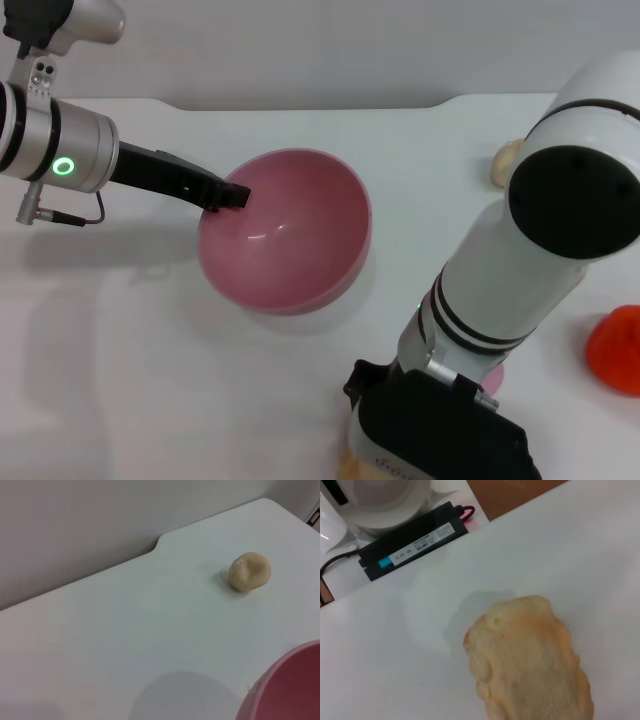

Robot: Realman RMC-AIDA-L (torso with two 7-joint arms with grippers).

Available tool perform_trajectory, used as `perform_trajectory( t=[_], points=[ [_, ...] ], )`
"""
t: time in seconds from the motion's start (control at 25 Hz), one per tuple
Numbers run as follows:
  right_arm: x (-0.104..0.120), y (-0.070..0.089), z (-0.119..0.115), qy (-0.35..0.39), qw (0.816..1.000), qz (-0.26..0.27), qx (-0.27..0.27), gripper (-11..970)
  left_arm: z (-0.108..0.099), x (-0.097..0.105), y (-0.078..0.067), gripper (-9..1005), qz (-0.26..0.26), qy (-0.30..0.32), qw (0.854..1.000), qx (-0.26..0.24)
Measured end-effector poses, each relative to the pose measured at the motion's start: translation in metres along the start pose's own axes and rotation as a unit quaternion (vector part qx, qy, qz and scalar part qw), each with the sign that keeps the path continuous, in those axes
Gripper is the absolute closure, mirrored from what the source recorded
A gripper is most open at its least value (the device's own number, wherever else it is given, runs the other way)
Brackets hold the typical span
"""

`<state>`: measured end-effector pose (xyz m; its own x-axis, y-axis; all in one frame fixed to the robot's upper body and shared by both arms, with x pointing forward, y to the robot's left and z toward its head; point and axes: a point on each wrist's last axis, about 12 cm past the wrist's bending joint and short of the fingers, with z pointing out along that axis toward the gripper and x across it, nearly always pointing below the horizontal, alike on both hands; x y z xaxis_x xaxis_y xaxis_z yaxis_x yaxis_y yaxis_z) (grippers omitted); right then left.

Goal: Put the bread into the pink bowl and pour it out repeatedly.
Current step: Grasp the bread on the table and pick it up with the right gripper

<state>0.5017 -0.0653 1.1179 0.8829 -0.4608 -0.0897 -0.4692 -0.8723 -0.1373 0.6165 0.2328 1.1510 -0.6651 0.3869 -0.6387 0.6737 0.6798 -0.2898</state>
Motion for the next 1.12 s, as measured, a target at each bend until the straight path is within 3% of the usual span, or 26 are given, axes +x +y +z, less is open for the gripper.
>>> perform_trajectory(
  t=[0.64, 1.12],
  points=[
    [-0.003, -0.001, -0.009, -0.015, 0.999, 0.014, 0.030, 796, 0.000, 0.002, 0.002, 953, -0.003, 0.004, 1.000, -0.002],
    [-0.002, -0.004, -0.044, -0.039, 0.992, 0.044, 0.113, 810, -0.004, 0.002, 0.007, 953, -0.010, 0.002, 1.000, -0.011]
  ],
)
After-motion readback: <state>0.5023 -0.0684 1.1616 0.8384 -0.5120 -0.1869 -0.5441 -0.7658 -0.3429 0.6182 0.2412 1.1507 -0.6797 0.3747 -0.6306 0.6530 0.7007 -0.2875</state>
